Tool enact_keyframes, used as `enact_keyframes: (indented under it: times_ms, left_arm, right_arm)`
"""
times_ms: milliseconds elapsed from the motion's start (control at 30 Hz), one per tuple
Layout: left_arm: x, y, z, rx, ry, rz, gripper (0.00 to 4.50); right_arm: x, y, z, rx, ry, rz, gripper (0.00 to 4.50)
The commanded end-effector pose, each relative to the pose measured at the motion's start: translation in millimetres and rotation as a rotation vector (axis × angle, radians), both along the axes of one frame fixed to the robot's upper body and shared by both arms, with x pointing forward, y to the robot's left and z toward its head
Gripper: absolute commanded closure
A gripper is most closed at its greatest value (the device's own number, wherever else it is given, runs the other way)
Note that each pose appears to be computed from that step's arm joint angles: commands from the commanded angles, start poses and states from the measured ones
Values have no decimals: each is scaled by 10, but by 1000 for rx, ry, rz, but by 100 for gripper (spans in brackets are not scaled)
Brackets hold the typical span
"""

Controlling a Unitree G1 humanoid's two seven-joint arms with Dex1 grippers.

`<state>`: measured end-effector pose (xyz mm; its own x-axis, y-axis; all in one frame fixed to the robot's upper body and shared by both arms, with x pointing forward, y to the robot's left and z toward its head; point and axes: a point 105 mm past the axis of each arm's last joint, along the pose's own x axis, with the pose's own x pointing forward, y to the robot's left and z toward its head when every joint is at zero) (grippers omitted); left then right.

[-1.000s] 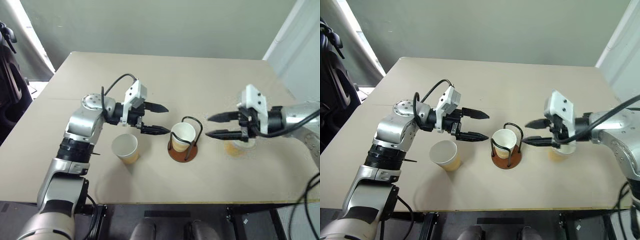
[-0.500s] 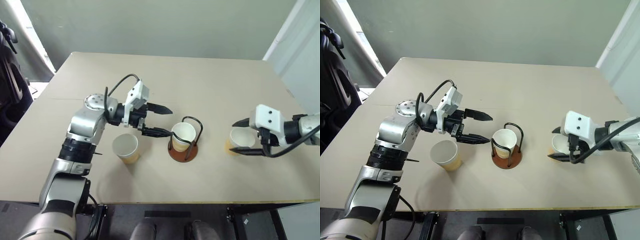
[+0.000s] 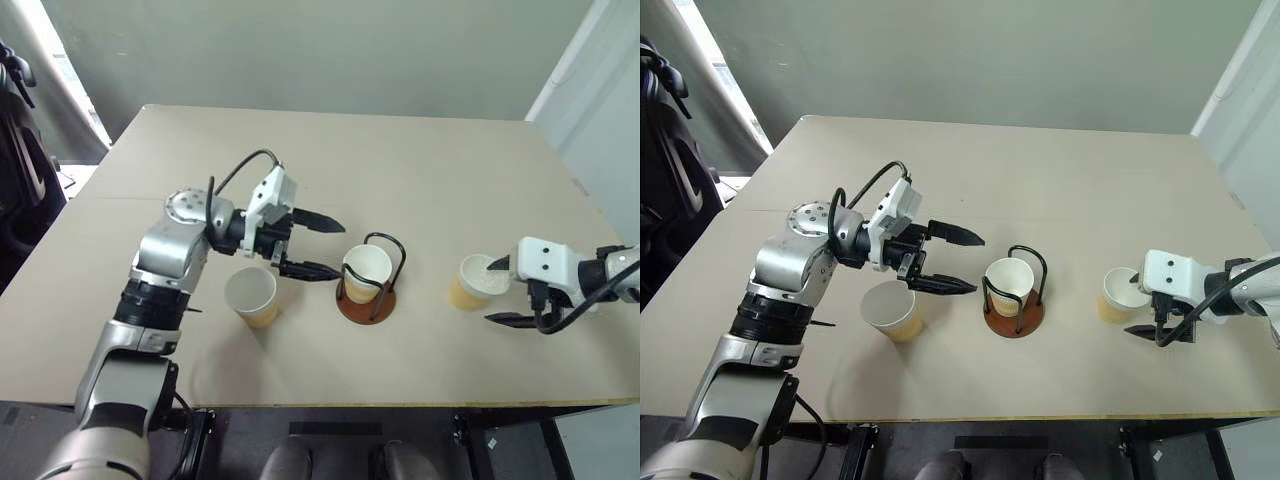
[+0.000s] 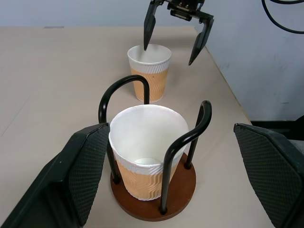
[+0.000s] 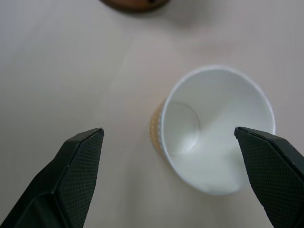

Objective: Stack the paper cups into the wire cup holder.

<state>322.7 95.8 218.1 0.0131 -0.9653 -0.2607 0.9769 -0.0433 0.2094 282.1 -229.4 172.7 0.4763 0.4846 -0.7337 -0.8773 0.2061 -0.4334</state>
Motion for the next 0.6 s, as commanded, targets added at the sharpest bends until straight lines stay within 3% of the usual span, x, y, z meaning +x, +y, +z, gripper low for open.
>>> enact_keyframes:
  times_ms: [33,267,300,367,600]
  left_arm:
    - [-58,-46,97,-5,-63,-40,0]
    - [-56,-57,95,-5,-68,-40,0]
    - [-55,-56,94,-5,-69,-40,0]
    - [-55,-56,92,-4,-69,-38,0]
    - [-55,-37,77,-1,-67,-28,0]
  right_arm:
    - [28,8,-17,-45,-11,32,2]
    - [108,42,-80,-72,-9,58,2]
    - [123,50,-88,-76,-9,61,19]
    - [139,58,-95,-79,-9,65,57]
    - [166,84,-97,-81,-5,79,312]
